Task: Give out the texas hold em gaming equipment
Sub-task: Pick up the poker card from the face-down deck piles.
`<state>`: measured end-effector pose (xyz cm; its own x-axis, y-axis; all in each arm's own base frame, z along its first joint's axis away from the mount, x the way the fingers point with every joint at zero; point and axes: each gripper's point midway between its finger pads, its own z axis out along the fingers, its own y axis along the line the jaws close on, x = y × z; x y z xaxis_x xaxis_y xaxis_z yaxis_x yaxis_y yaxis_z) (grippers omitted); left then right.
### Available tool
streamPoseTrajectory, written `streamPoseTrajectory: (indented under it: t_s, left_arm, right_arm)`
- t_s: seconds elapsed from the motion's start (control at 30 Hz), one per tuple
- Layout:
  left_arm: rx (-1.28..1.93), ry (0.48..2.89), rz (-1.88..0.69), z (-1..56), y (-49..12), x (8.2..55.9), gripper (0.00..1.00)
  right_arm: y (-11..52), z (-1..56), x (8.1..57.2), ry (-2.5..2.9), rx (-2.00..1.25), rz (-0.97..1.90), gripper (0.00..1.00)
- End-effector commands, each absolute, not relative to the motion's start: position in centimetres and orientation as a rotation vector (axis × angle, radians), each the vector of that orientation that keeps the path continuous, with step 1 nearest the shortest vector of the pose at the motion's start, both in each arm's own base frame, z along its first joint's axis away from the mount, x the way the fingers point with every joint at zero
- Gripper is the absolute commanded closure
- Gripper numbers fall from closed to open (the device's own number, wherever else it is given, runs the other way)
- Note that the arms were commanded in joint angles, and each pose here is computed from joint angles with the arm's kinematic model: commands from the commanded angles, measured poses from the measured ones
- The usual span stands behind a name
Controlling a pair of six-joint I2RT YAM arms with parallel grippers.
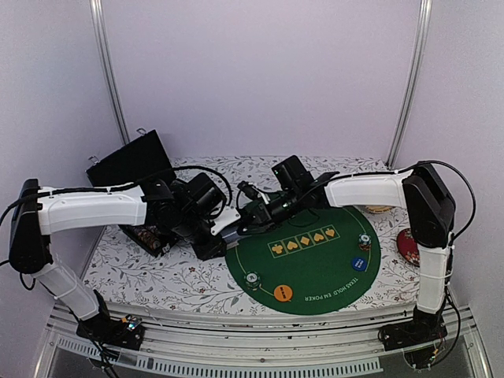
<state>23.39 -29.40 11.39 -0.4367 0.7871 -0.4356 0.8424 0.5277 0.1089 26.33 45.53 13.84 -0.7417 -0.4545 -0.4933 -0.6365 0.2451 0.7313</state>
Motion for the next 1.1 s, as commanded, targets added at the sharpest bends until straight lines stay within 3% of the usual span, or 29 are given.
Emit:
streamPoseTrajectory:
  t_s: [0.0, 0.17, 0.63, 1.07]
  left_arm:
    - [1.304, 2.349, -0.177, 11.4, -29.1, 23.6, 0.58]
    - [1.303, 2.349, -0.175, 11.4, -29.0, 23.6, 0.58]
    - [1.286, 2.351, -0.170, 11.3, -28.6, 23.6, 0.58]
    - [1.246, 2.353, -0.175, 11.3, -28.0, 23.8, 0.57]
  right_arm:
    - [44.9, 16.2, 27.0, 2.288, -1.040, 1.441, 0.93]
    - [44.5, 16.4, 27.0, 2.289, -1.045, 1.403, 0.97]
    - [42.6, 19.9, 27.3, 2.220, -1.046, 1.369, 0.98]
    - [35.6, 22.9, 32.5, 2.217, -0.794, 1.175, 0.98]
